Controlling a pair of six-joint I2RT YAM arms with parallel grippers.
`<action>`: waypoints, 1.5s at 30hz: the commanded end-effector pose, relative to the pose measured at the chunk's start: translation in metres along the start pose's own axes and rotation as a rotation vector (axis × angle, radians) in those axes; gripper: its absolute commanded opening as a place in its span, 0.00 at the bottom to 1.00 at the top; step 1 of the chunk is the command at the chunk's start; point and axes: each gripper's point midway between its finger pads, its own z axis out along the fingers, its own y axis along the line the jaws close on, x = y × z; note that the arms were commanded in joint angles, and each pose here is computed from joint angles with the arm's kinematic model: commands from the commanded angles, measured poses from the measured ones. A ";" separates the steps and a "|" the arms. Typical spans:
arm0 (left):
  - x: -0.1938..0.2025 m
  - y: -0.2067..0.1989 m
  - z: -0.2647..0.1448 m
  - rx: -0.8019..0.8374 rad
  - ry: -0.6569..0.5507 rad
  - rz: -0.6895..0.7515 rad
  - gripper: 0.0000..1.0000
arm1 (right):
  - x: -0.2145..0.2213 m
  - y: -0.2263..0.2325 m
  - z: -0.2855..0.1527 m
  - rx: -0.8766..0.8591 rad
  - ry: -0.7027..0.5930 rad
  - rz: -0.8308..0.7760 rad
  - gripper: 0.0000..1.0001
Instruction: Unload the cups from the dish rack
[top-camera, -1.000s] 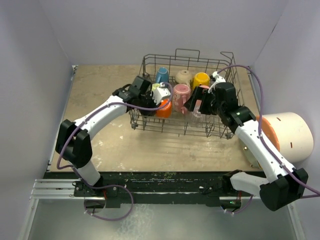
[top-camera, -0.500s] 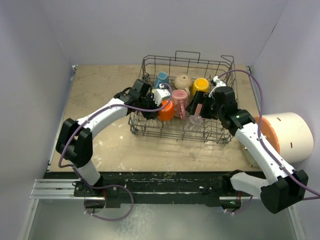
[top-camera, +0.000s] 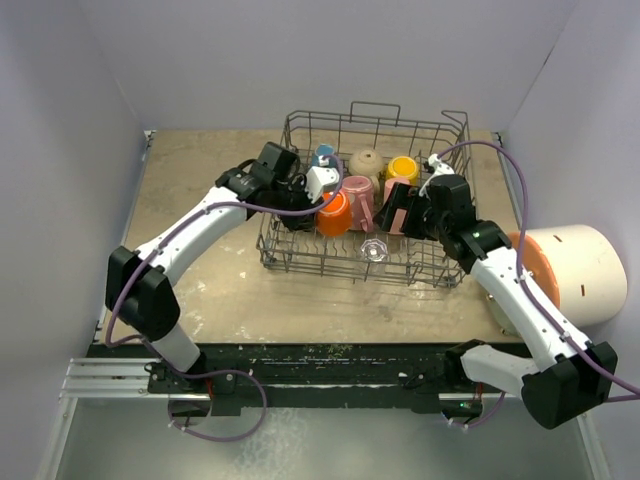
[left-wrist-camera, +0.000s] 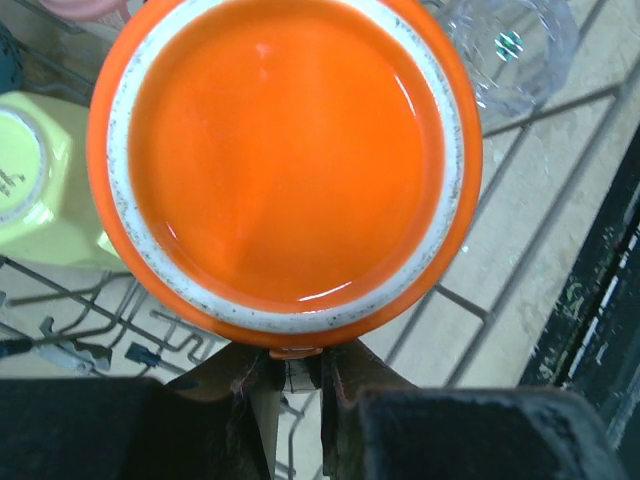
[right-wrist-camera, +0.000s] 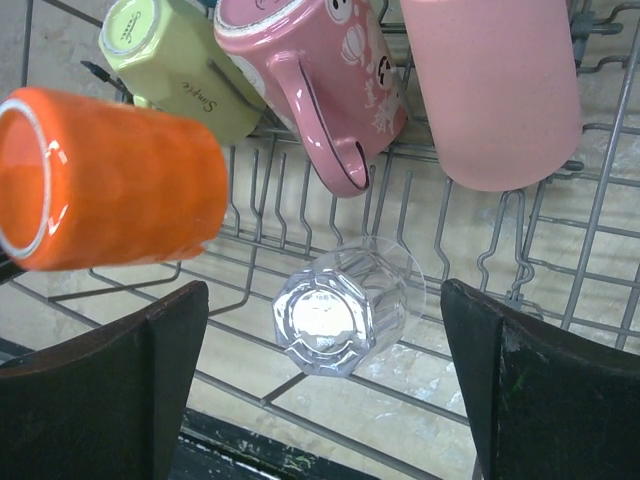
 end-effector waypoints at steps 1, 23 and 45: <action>-0.044 -0.013 -0.062 -0.022 -0.139 0.096 0.00 | -0.023 0.016 -0.021 -0.055 -0.065 -0.043 0.99; -0.012 0.064 -0.160 -0.306 -0.112 -0.115 0.00 | 0.116 0.107 -0.068 -0.344 0.298 -0.240 0.53; -0.005 0.007 -0.201 -0.242 -0.220 -0.185 0.00 | 0.065 0.038 0.005 0.001 0.151 -0.137 0.55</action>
